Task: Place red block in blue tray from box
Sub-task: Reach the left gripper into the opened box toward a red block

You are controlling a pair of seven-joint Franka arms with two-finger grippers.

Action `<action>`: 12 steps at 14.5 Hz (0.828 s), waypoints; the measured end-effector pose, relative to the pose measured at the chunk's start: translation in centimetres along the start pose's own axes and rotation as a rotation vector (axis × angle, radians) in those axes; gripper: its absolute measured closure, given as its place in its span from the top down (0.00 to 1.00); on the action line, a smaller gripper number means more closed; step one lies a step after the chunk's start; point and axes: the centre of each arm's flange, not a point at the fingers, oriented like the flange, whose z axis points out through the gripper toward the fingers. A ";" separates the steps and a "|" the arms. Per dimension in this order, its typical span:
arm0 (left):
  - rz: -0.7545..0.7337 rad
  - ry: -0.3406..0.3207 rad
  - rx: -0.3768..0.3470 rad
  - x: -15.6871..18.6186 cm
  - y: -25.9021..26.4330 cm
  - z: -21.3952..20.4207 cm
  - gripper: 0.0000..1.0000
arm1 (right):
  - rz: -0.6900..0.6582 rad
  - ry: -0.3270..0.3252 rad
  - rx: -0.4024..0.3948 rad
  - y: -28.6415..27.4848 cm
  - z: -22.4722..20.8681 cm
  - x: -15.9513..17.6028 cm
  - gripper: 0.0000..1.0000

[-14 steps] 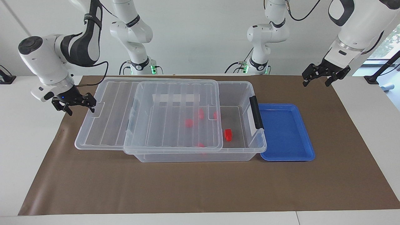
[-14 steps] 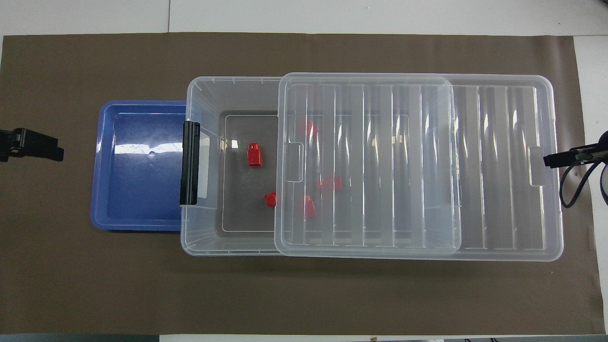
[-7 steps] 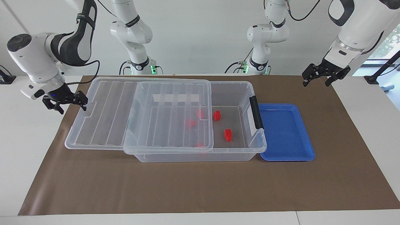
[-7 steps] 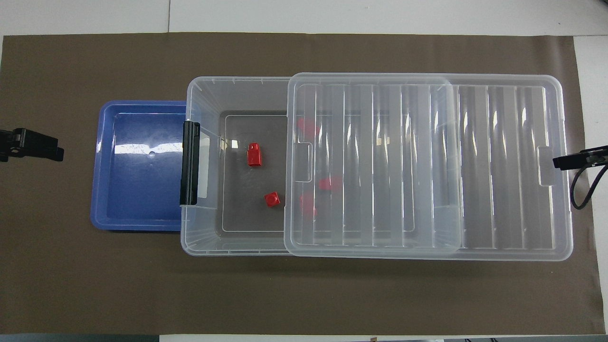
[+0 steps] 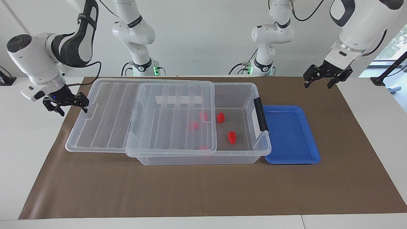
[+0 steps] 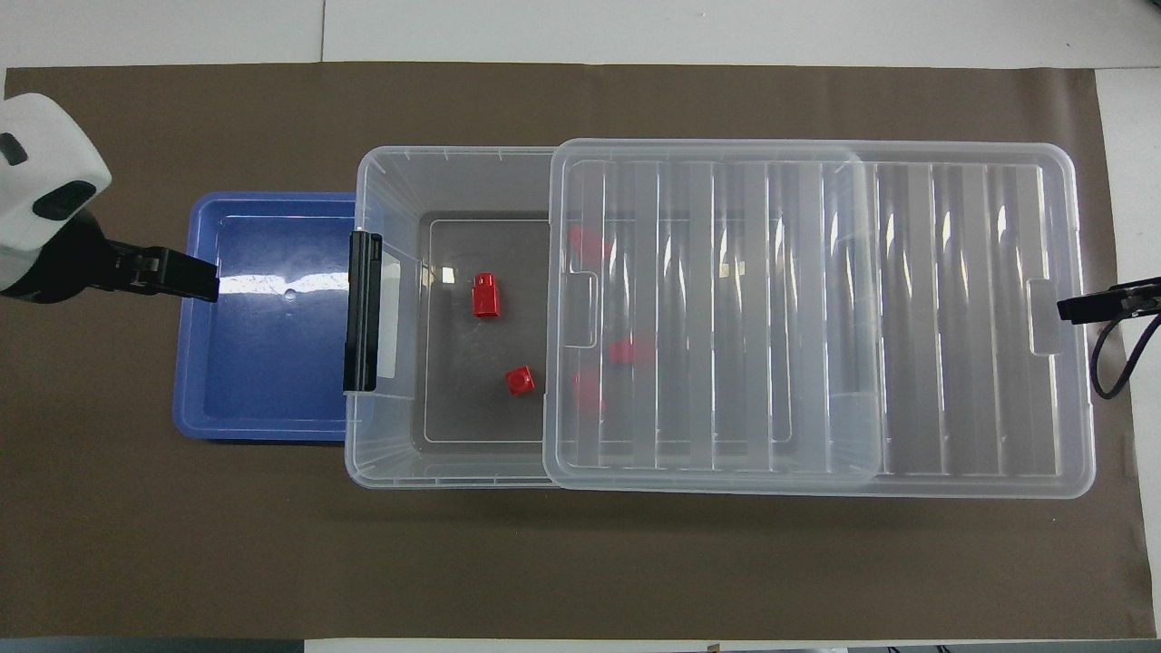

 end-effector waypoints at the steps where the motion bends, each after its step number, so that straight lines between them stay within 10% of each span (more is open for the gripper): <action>1: -0.004 0.014 -0.001 0.2 2.6 0.7 1.00 | -0.011 -0.006 0.004 -0.5 -0.8 0.4 1.00; 12: -0.081 0.079 -0.038 3.9 17.1 16.8 1.00 | -0.006 -0.032 0.018 -5.3 -9.6 2.9 1.00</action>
